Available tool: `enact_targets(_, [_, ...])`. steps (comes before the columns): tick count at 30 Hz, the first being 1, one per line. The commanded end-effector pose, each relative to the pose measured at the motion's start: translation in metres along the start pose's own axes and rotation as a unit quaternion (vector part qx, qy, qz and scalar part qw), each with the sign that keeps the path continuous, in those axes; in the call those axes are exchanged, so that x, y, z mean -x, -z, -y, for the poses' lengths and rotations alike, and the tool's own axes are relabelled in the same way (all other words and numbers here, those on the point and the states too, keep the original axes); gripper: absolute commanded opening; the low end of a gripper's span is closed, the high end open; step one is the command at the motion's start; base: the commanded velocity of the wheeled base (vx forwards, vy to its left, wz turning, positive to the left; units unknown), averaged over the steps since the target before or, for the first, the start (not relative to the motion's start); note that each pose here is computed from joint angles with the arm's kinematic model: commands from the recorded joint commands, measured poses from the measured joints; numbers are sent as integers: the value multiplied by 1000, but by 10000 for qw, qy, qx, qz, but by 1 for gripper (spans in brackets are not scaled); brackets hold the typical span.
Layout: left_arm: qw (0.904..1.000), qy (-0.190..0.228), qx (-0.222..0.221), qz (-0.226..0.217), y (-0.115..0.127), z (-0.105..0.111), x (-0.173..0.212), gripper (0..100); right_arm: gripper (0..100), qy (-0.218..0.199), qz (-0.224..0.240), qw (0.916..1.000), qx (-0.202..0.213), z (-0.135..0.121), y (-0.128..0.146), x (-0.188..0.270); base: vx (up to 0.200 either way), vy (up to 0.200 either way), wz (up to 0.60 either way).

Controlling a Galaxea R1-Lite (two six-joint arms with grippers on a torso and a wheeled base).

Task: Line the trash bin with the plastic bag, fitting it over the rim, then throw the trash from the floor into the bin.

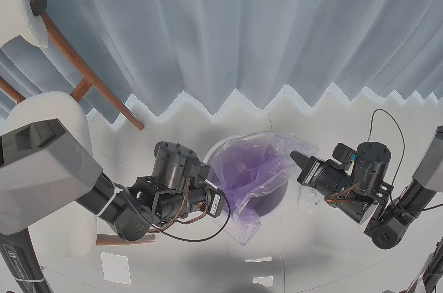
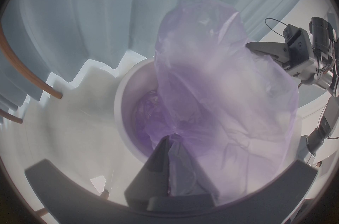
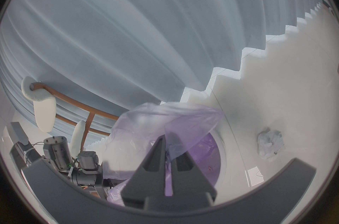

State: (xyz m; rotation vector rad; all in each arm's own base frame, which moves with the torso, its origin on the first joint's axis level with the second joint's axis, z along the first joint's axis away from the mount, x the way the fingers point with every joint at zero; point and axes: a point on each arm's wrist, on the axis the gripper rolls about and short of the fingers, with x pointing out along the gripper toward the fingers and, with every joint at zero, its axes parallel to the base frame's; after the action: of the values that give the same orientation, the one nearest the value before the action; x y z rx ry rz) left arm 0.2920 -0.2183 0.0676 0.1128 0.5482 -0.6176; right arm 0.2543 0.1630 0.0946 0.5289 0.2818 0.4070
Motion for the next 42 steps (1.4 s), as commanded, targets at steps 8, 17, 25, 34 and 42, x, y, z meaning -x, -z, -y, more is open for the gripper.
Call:
enact_targets(8, [9987,-109,388,308,-35,-18,38,0,0,-51,-88,9998,-197,64,-46,6,0,0,0])
enact_targets(17, [9923,-209,1167,366,-62,-23,23,0,0,-59,-194,9996,-201,71,-63,-30,0,0,0])
enact_targets(25, [9887,-384,1438,172,-88,-46,1,0,0,-70,-80,9999,126,81,-74,-80,0,0,0])
enact_targets(34, [9846,-572,1652,-46,-72,-77,-26,0,0,58,-174,9992,349,102,-63,-110,0,0,0])
enact_targets(42, [9700,-603,2352,142,-84,-81,-33,0,0,129,-344,9985,395,120,-47,-124,0,0,0])
